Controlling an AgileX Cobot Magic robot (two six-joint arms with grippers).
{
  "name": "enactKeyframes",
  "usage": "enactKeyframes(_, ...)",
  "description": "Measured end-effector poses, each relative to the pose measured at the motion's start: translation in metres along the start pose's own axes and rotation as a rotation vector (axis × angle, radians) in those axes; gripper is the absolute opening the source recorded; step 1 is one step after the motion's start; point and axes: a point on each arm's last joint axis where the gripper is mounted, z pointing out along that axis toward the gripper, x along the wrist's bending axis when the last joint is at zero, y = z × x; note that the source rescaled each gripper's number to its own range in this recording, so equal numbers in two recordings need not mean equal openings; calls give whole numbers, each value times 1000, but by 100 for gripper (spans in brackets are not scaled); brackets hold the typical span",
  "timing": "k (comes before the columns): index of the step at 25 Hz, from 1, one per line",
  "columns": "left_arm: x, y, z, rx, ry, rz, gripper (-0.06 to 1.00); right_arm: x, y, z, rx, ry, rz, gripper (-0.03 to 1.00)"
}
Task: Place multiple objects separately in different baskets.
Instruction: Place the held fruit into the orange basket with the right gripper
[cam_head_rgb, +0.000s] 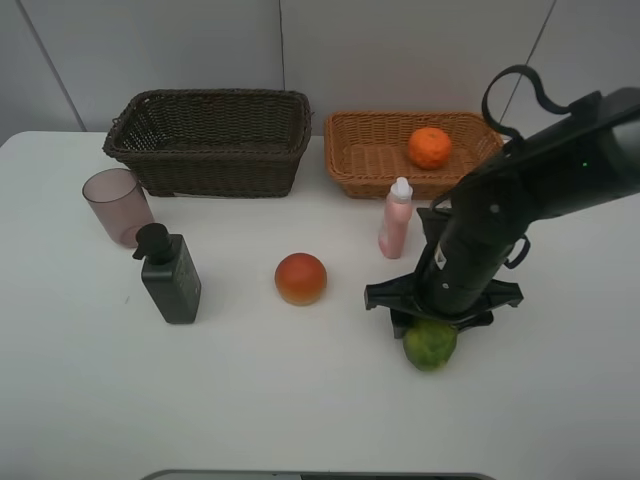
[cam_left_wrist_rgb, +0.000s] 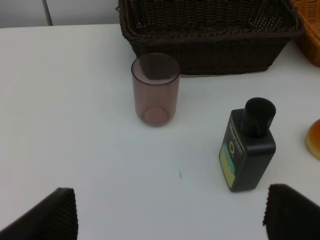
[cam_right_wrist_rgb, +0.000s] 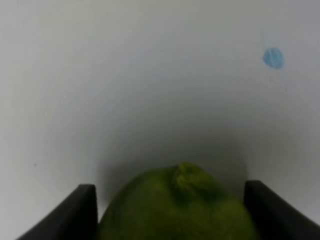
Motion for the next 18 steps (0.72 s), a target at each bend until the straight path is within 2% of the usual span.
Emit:
enactKeyframes(4,0,0,0,0,0,0,96,-3,10,-23,-26,7,-33,43)
enactKeyframes(13,0,0,0,0,0,0,96,-20,60,-84,-47,-34,-148,43)
enactKeyframes(18,0,0,0,0,0,0,96,-26,94,-121,-148,-13,-164,43)
